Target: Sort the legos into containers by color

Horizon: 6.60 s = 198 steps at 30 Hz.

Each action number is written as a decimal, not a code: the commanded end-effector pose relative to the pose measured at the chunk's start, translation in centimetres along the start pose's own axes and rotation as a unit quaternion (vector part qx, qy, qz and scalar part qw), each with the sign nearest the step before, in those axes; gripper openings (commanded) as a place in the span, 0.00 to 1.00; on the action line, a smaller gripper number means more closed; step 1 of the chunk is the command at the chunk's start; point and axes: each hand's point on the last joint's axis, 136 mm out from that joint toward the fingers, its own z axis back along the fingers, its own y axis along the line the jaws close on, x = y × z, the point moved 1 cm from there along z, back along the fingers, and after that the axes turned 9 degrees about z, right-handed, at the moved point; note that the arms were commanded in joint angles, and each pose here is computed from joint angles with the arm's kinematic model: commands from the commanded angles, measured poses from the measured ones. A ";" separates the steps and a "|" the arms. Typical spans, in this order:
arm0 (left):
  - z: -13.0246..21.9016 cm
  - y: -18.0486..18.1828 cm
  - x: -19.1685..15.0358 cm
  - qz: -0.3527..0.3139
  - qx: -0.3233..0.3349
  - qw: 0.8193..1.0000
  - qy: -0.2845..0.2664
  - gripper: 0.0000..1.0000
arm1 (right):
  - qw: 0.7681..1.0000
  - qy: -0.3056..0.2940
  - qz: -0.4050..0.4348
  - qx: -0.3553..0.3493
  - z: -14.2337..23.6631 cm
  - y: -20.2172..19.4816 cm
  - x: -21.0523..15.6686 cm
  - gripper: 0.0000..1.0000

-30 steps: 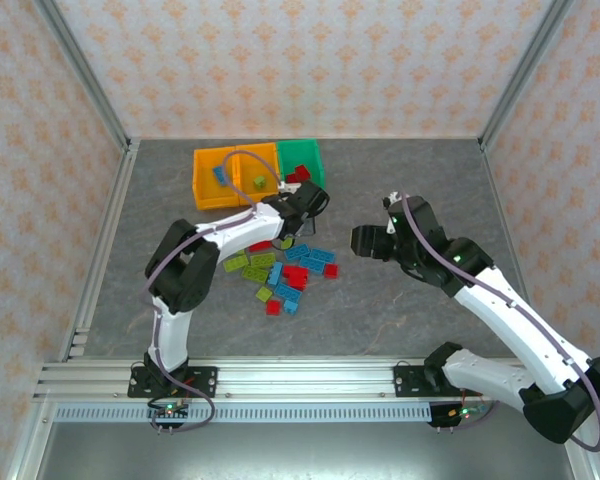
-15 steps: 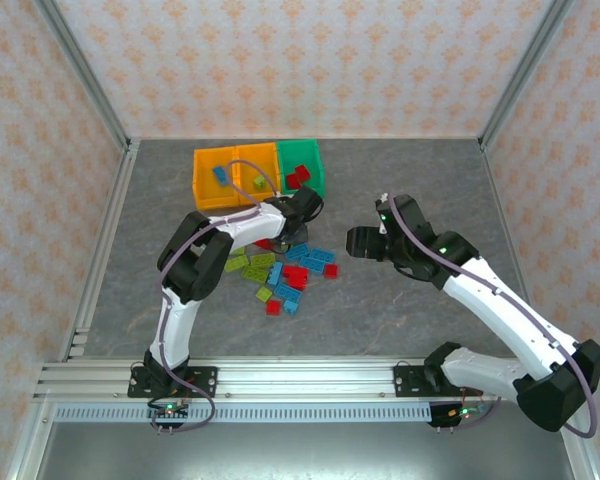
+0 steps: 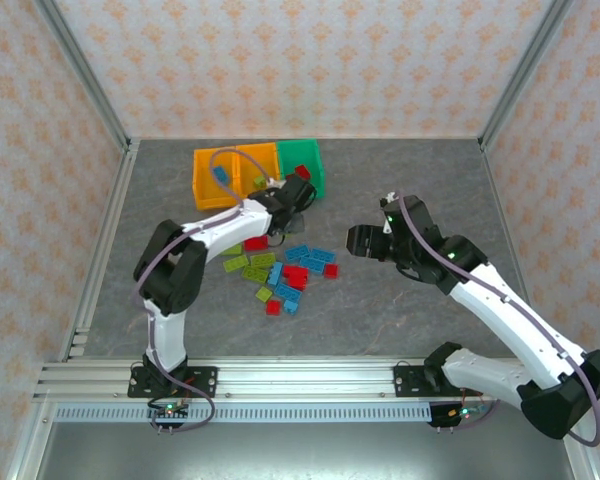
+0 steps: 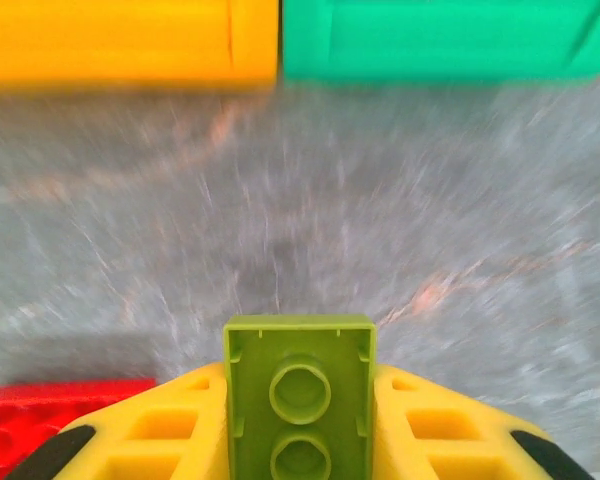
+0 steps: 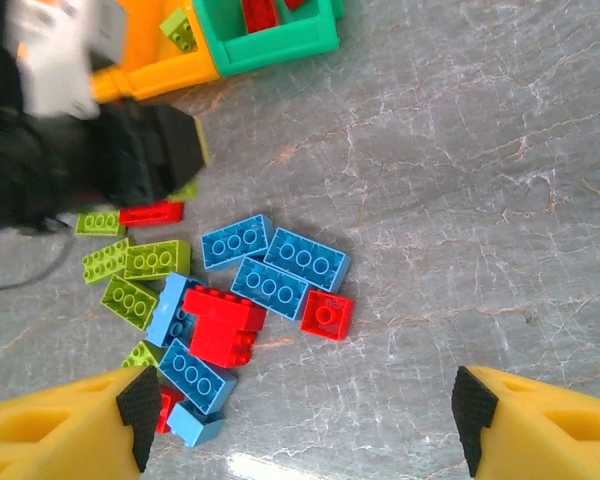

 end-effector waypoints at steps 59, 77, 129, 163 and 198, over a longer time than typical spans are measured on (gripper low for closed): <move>-0.9 16.2 -4.0 0.125 0.064 0.989 0.056 0.86 | 1.000 0.004 -0.023 0.000 -1.1 0.5 -0.2 0.80; -4.4 16.8 -4.4 0.110 0.074 0.986 0.098 0.76 | 1.000 0.008 -0.025 -0.001 -1.4 0.6 -0.3 0.80; 13.5 3.1 12.3 0.083 -0.136 0.982 -0.097 0.85 | 0.999 0.033 -0.006 0.013 -4.0 2.5 -1.1 0.81; 21.8 13.4 -4.6 -0.208 -0.103 0.972 -0.043 1.00 | 0.943 0.240 0.210 -0.094 -25.8 7.7 -6.7 0.74; 22.0 17.7 -1.9 -0.095 -0.077 0.986 -0.116 1.00 | 0.974 -0.111 0.178 0.089 -28.9 22.6 14.4 0.47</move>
